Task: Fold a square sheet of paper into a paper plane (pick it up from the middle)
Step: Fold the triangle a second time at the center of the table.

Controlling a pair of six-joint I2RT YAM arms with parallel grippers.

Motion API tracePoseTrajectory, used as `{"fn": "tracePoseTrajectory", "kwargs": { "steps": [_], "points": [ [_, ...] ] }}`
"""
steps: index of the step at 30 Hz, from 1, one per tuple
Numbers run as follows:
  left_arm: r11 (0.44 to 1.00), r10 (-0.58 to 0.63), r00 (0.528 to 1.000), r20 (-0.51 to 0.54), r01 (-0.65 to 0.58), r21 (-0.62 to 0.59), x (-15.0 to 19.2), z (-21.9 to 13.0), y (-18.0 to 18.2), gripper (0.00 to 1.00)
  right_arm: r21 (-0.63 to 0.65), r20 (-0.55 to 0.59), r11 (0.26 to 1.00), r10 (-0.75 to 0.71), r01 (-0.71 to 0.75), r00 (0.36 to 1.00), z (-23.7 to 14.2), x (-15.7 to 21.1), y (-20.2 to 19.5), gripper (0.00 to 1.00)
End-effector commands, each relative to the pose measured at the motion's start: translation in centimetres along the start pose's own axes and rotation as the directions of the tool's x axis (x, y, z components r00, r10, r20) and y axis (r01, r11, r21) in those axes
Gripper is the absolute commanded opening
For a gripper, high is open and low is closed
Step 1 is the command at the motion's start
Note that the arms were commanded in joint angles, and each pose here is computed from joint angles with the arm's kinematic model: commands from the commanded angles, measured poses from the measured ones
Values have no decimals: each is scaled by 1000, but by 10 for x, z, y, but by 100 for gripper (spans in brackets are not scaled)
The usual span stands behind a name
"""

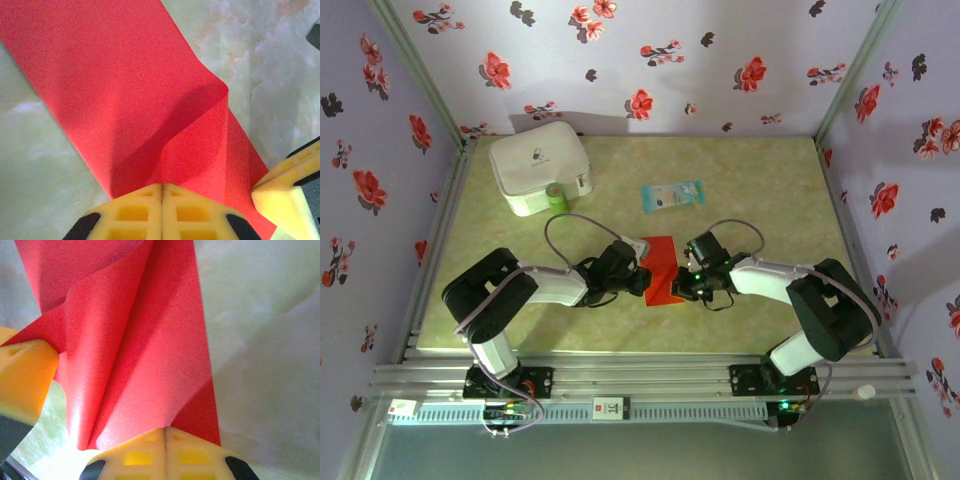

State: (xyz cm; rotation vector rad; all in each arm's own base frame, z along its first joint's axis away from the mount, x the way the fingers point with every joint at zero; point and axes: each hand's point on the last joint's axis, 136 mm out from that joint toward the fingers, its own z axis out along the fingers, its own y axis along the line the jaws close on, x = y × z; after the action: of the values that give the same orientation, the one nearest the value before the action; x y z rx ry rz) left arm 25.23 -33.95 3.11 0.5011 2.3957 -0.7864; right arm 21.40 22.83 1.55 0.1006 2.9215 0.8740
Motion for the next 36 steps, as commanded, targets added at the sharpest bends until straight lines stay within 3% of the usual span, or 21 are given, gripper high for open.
{"fn": "tracePoseTrajectory", "kwargs": {
  "steps": [1,36],
  "points": [
    [1000,19,999,27,-20,21,-14,-1,-6,7,94,-6,995,28,-27,1000,1,3,-22,2],
    [999,-16,1000,-9,15,-48,-4,8,12,6,94,-5,995,27,-27,1000,0,3,-22,2]
  ]
}}
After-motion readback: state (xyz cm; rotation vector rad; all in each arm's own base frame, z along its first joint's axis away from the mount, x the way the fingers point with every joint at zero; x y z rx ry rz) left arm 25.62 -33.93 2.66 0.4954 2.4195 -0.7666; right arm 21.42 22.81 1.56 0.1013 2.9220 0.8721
